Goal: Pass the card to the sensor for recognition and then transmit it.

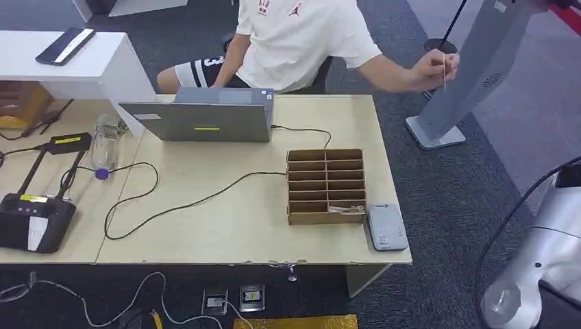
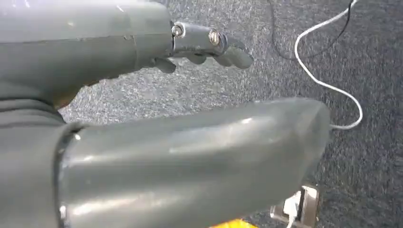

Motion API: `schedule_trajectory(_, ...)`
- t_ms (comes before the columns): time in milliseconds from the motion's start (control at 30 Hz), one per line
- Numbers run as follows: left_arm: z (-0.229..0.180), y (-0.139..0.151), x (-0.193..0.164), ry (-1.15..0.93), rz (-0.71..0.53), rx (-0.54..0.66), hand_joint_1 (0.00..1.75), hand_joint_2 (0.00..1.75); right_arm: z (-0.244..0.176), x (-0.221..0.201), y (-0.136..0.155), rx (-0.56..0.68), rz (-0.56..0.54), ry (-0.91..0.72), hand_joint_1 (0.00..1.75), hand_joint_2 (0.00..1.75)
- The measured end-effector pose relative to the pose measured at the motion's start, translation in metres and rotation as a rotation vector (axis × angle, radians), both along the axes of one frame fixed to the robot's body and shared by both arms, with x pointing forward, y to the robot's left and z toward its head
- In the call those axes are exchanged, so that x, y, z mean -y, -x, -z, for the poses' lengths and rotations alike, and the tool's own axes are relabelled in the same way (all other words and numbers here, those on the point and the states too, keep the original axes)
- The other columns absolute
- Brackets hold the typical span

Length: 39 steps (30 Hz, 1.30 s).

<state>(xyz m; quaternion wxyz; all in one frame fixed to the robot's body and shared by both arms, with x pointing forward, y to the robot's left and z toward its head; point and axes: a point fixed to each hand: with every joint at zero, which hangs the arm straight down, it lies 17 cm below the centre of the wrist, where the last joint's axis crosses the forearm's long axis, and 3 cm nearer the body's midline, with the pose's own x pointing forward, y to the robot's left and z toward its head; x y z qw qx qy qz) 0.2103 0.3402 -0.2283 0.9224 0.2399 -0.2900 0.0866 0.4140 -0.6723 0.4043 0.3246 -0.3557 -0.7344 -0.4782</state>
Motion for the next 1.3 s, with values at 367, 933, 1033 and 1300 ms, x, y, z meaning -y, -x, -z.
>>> schedule_trajectory(367, -0.012, -0.019, 0.006, -0.046, 0.113, 0.090, 0.00, 0.00, -0.098, -0.144, -0.064, -0.156, -0.272, 0.671, 0.00, 1.75)
schedule_trajectory(933, -0.014, -0.021, 0.000, -0.064, 0.146, 0.103, 0.00, 0.00, -0.006, -0.330, -0.116, -0.676, -0.465, 1.462, 0.00, 1.75)
schedule_trajectory(1033, -0.014, -0.021, 0.000, -0.064, 0.145, 0.101, 0.00, 0.00, -0.001, -0.335, -0.116, -0.685, -0.476, 1.476, 0.00, 1.75)
schedule_trajectory(1300, -0.013, -0.020, 0.000, -0.063, 0.142, 0.095, 0.00, 0.00, 0.007, -0.342, -0.116, -0.692, -0.473, 1.504, 0.26, 1.75)
